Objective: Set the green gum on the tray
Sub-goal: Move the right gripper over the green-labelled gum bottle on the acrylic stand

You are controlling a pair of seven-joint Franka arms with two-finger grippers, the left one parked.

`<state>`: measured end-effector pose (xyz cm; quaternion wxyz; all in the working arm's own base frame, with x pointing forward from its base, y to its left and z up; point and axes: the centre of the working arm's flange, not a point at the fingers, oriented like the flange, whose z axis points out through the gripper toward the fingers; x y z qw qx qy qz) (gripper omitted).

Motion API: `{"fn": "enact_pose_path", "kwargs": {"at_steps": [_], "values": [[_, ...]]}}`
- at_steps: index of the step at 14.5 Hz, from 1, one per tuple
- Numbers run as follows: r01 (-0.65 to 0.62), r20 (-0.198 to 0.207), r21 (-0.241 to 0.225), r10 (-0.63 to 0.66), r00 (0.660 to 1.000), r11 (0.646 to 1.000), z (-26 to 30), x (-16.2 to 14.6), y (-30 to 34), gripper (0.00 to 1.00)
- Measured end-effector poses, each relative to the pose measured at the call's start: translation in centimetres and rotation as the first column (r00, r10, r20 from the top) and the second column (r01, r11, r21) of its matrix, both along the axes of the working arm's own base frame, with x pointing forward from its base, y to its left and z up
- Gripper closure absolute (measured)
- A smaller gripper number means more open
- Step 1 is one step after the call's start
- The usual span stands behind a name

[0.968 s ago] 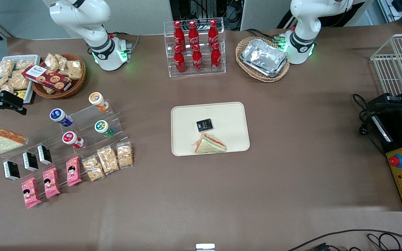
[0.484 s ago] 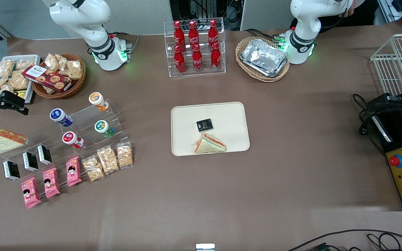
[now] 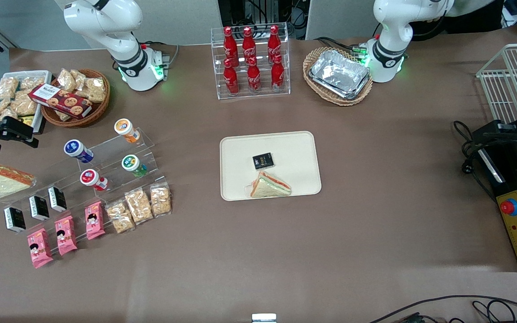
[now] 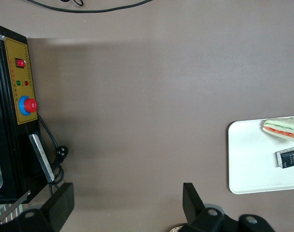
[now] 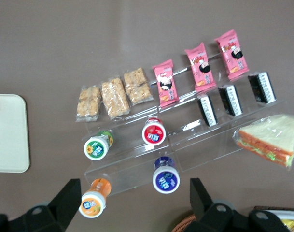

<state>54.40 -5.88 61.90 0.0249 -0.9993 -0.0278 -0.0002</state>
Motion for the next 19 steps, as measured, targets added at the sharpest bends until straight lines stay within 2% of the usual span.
{"fn": "enact_pose_path", "kwargs": {"at_steps": [4, 9, 14, 19], "values": [[0.04, -0.07, 0.019, -0.038, 0.997, 0.999, -0.6, -0.7, 1.9, 0.0], [0.117, -0.104, 0.03, -0.113, 0.988, 0.993, -1.0, -3.9, 7.1, 0.0], [0.133, -0.054, 0.02, -0.132, 0.99, 0.991, -2.9, -8.5, 12.7, 0.0], [0.137, -0.058, 0.014, -0.136, 0.989, 0.99, -4.5, -9.5, 13.1, 0.0]]}}
